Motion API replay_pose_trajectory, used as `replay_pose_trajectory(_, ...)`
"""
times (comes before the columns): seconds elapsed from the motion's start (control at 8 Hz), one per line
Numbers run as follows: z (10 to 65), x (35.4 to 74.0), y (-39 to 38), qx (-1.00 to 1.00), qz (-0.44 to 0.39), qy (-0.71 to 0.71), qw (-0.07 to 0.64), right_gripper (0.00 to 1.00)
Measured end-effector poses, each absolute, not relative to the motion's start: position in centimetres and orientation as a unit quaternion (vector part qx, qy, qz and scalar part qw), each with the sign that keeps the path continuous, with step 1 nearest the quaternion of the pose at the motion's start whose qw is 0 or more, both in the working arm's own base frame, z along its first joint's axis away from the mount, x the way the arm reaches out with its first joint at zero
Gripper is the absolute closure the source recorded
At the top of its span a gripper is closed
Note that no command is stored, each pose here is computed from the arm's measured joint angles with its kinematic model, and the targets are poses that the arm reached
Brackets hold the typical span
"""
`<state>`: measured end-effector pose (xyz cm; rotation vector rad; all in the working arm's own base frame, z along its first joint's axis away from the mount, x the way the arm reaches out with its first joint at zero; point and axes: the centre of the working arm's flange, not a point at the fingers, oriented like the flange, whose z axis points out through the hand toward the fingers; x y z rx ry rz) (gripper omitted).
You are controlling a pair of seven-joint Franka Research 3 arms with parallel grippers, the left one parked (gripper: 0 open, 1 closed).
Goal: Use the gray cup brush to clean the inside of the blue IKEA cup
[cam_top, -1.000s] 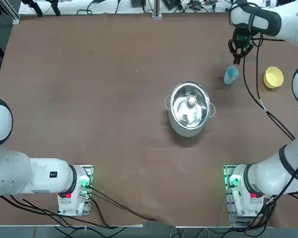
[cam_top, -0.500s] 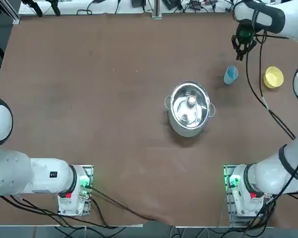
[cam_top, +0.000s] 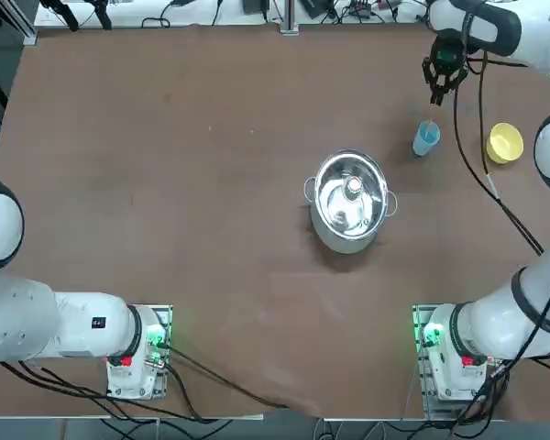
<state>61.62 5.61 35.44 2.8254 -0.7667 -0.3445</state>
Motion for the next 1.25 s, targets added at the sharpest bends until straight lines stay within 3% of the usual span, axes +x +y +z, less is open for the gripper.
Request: replay_pose_trajectory(1.25,34.7,60.5,5.4,0.94,-0.161,-0.279,0.114,0.97)
